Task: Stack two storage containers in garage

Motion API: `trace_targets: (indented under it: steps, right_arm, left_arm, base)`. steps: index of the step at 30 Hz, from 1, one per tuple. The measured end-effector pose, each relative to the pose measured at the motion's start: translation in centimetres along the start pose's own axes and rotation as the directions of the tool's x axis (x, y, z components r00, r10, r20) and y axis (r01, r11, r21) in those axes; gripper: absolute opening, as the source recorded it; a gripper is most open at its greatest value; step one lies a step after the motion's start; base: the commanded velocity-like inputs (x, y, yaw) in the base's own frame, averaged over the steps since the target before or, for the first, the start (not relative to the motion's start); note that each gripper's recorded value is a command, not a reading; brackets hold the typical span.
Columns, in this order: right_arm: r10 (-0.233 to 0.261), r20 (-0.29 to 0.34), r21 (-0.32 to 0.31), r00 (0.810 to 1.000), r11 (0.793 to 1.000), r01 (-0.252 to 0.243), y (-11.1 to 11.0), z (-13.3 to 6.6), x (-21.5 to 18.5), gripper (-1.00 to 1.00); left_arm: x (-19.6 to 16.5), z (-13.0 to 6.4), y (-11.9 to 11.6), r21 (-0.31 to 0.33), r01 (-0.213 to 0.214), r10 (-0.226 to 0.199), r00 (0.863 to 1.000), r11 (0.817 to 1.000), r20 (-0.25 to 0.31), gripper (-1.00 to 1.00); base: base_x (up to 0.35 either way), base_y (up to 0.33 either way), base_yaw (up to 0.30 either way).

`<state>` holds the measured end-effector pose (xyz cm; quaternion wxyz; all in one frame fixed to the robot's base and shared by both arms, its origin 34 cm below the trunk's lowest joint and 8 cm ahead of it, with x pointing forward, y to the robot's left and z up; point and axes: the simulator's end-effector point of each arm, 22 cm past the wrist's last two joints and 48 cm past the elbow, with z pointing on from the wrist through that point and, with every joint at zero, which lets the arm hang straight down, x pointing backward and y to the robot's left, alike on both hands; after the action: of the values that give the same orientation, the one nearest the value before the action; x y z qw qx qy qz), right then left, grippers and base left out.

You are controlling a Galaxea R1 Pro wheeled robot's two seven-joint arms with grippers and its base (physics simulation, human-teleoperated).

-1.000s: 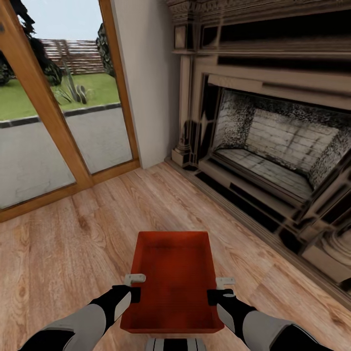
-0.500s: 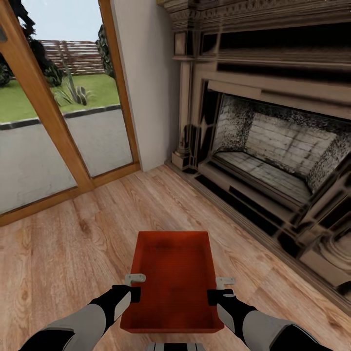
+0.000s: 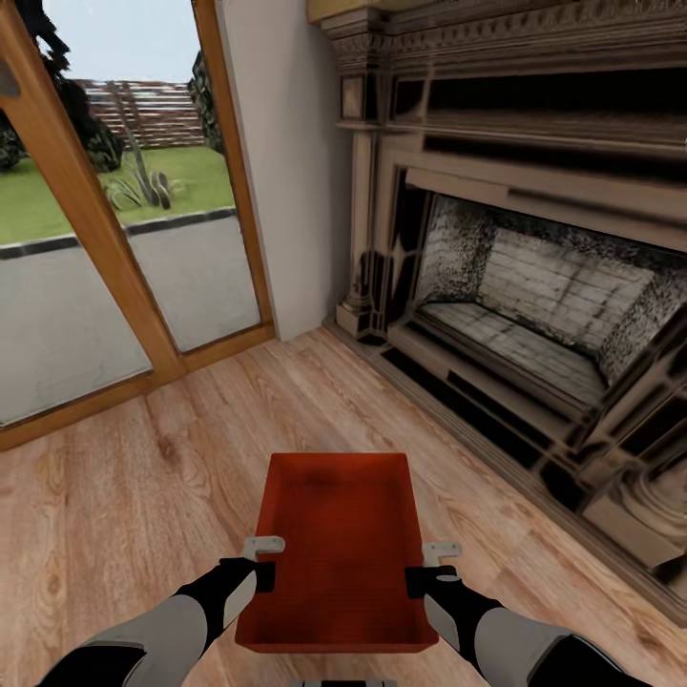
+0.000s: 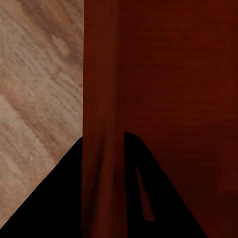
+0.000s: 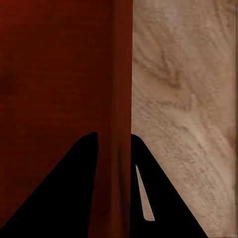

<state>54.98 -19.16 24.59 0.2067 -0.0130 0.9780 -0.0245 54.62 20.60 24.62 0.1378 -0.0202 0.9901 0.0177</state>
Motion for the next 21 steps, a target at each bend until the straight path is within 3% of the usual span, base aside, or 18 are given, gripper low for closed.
trace_targets:
  steps: [21]
  right_arm:
    - [0.003,0.003,0.000,1.000,1.000,-0.003,-0.3,-3.7,-2.8,-1.00]
  left_arm:
    - [-2.3,-4.1,0.1,0.000,-0.002,0.002,1.000,1.000,0.003,-1.00]
  base:
    - [0.000,0.000,0.000]
